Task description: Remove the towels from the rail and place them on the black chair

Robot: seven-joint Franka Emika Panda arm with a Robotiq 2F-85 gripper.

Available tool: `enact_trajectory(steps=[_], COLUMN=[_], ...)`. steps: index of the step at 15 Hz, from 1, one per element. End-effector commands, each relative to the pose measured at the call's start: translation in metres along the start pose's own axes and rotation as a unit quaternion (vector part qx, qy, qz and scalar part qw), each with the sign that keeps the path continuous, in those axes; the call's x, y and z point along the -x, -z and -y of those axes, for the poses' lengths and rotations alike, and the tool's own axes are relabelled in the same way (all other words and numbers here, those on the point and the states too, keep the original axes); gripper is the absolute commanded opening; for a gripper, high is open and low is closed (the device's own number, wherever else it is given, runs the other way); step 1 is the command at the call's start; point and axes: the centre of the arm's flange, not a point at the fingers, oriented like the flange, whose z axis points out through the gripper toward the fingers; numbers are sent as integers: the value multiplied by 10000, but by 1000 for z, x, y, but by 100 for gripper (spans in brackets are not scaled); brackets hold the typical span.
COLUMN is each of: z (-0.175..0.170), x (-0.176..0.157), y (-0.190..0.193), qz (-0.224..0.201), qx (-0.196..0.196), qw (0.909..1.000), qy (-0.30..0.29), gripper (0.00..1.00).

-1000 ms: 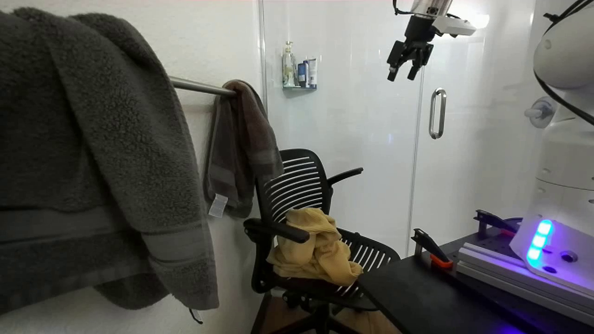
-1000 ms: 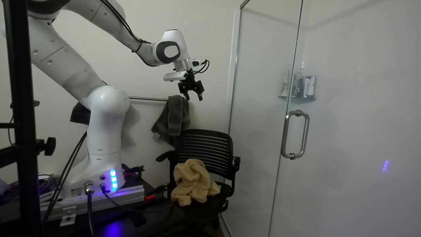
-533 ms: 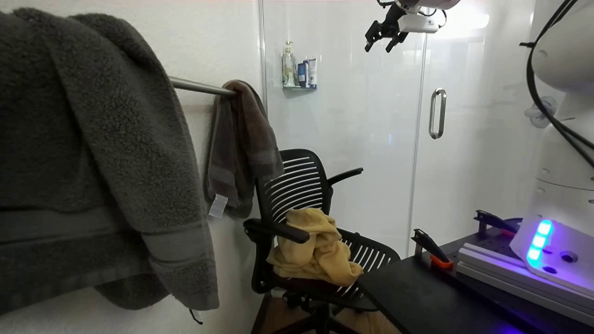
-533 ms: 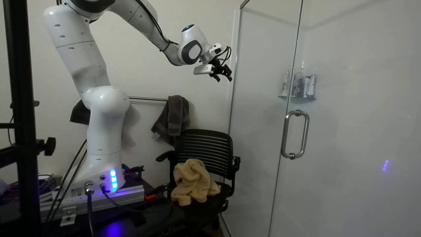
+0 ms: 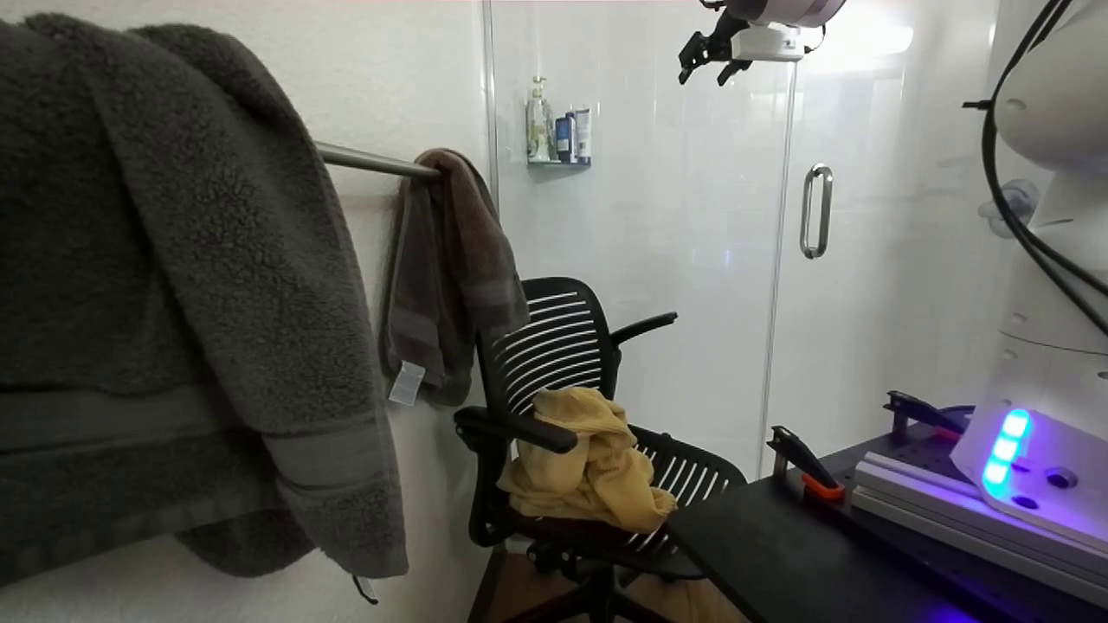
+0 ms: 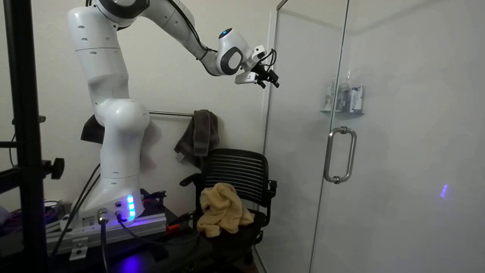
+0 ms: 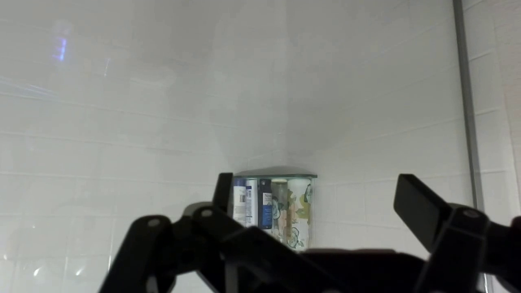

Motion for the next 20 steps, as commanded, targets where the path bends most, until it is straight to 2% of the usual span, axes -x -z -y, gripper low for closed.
enact_trajectory(steps=[1, 13, 14, 15, 17, 20], z=[0, 1, 6, 25, 71, 132], x=[0, 0, 8, 27, 66, 107], y=[0, 0, -6, -2, 16, 49], qz=[-1, -6, 221, 383, 468, 674], qx=[-1, -5, -170, -565, -912, -1614], qw=[10000, 10000, 9994, 9966, 9918, 9766], qy=[0, 1, 199, 456, 768, 1251], gripper=[100, 100, 100, 100, 100, 100])
